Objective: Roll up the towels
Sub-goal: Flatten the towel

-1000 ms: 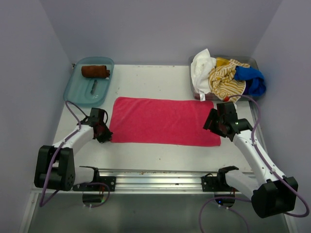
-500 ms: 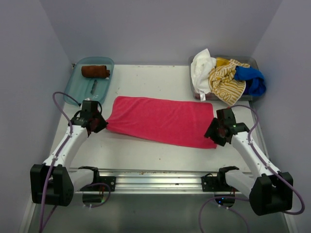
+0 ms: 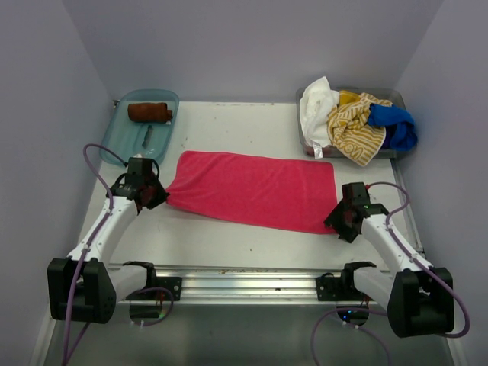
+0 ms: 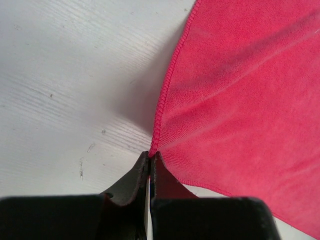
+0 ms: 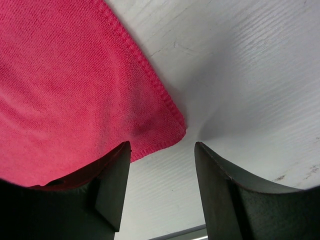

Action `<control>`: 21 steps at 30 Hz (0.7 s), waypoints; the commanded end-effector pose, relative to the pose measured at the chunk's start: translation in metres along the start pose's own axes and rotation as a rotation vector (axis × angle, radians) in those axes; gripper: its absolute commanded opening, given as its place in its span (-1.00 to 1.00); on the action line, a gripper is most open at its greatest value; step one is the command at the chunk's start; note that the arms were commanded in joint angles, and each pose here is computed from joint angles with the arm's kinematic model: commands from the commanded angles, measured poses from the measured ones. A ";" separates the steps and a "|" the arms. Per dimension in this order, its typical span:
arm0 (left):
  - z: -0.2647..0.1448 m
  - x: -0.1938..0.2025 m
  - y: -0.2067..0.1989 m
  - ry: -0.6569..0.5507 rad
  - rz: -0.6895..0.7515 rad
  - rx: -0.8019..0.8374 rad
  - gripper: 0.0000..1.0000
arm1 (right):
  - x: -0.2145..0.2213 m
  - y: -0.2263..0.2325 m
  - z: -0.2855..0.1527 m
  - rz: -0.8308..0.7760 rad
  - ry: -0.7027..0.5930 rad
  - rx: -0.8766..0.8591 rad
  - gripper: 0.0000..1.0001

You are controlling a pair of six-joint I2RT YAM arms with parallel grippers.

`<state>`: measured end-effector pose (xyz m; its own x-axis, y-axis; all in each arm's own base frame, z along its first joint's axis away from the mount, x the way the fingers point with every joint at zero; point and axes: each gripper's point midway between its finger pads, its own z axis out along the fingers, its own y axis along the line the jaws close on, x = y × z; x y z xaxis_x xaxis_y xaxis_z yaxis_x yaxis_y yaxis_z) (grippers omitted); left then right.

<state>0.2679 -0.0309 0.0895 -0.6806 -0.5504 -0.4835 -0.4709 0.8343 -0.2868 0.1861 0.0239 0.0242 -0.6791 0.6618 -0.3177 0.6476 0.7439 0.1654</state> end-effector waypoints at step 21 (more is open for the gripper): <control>-0.060 -0.076 -0.042 -0.175 0.113 0.107 -1.00 | -0.103 0.049 -0.081 0.031 -0.326 -0.121 -1.00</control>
<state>0.2854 -0.0313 0.1312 -0.6859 -0.4868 -0.5410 -0.3943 0.8734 -0.2859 0.2350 0.0125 0.0699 -0.6007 0.6642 -0.4449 0.6476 0.7306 0.2164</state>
